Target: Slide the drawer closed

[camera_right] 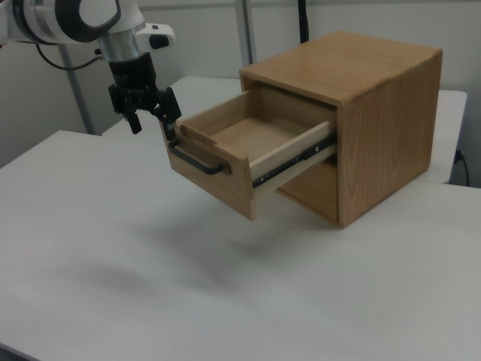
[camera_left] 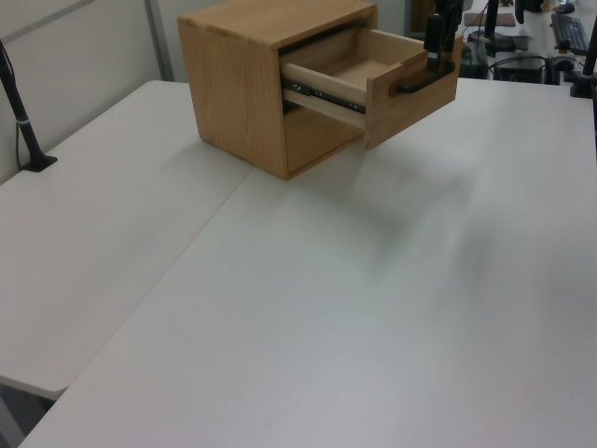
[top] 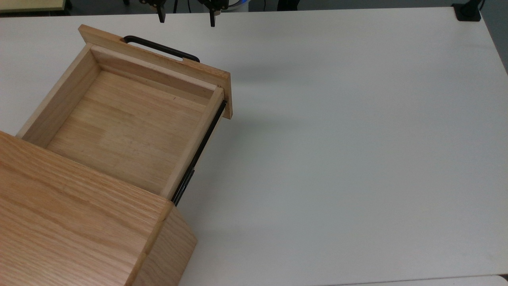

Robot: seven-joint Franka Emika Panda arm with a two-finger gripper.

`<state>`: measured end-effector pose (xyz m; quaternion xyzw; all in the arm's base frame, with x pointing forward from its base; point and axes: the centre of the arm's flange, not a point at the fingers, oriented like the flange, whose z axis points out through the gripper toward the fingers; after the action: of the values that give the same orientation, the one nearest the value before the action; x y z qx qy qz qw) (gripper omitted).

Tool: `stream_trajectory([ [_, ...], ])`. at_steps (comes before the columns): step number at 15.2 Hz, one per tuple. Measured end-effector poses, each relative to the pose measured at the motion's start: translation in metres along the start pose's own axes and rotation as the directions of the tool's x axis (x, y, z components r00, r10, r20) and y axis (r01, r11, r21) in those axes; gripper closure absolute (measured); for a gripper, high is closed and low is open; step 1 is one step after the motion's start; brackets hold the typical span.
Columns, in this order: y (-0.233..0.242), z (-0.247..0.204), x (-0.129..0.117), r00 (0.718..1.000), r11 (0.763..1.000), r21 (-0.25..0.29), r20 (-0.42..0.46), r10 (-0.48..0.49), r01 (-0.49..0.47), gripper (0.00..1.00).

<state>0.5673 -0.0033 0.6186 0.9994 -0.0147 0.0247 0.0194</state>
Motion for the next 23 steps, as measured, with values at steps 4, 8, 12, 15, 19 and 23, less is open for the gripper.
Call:
stream_trajectory([
  [4, 0.001, 0.0, 0.0, 1.0, 1.0, 0.0, 0.0, 0.002, -0.002, 0.0],
  [8, 0.003, 0.0, 0.0, 1.0, 1.0, 0.0, 0.0, 0.005, -0.005, 0.0],
  [12, 0.003, 0.0, 0.0, 1.0, 1.0, 0.0, 0.0, 0.005, -0.005, 0.0],
  [15, 0.013, 0.002, 0.0, 1.0, 1.0, -0.002, 0.007, -0.022, 0.022, 0.0],
  [19, 0.034, 0.006, -0.001, 0.997, 0.997, -0.008, 0.016, -0.076, 0.076, 0.0],
  [23, 0.033, 0.028, -0.003, 0.994, 0.996, -0.013, 0.062, -0.085, 0.086, 0.06],
])
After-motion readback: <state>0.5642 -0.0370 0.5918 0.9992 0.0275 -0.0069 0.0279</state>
